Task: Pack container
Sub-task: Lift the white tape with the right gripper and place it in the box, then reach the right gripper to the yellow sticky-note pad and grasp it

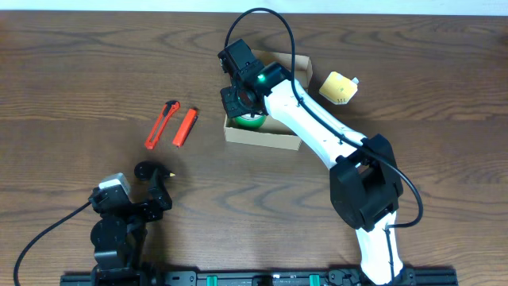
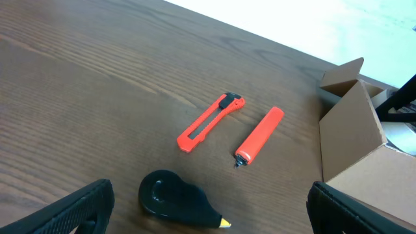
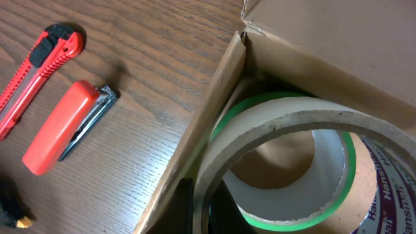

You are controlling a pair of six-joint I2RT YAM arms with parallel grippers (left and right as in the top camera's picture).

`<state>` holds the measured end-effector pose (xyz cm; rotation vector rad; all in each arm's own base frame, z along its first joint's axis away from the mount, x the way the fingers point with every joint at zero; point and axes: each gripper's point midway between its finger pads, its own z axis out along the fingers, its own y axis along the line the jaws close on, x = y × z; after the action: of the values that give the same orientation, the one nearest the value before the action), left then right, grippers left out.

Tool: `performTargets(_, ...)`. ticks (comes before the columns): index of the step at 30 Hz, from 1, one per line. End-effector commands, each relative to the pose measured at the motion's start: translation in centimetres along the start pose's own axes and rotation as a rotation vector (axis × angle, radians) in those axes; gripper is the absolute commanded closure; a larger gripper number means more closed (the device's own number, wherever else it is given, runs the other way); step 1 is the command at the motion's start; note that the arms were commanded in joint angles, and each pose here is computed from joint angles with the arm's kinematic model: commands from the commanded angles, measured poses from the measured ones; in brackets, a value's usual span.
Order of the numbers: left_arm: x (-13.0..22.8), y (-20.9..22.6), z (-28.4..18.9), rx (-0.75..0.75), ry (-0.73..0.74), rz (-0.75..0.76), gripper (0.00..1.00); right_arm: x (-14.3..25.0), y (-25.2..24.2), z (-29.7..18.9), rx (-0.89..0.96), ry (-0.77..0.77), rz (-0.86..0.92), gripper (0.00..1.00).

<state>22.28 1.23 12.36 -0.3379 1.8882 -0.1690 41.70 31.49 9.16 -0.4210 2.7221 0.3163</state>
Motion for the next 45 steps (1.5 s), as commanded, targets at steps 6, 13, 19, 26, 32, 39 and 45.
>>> performTargets(6, 0.7, 0.6, 0.3, -0.022, 0.01, 0.013, 0.05, -0.5, -0.1, 1.0, 0.022, -0.008, 0.01, 0.92)
performTargets(13, 0.7, 0.6, 0.3, -0.022, 0.01, 0.013, 0.05, -0.7, -0.6, 1.1, 0.051, -0.021, 0.01, 0.66)
performTargets(19, 0.7, 0.6, 0.3, -0.022, 0.01, 0.013, 0.05, -1.0, -0.4, -1.0, 0.039, -0.023, -0.003, 0.61)
performTargets(26, 0.7, 0.6, 0.3, -0.022, 0.01, 0.013, 0.05, -3.6, -3.1, -11.2, 0.047, -0.156, 0.014, 0.58)
performTargets(32, 0.7, 0.6, 0.3, -0.022, 0.01, 0.014, 0.05, -2.0, -10.1, -16.7, 0.125, -0.134, 0.173, 0.58)
performTargets(39, 0.7, 0.6, 0.3, -0.022, 0.01, 0.013, 0.04, 2.8, -13.1, -14.0, 0.189, 0.05, 0.272, 0.55)
performTargets(45, 0.7, 0.6, 0.3, -0.022, 0.01, 0.013, 0.05, 6.6, -13.9, -9.9, 0.215, 0.145, 0.322, 0.53)
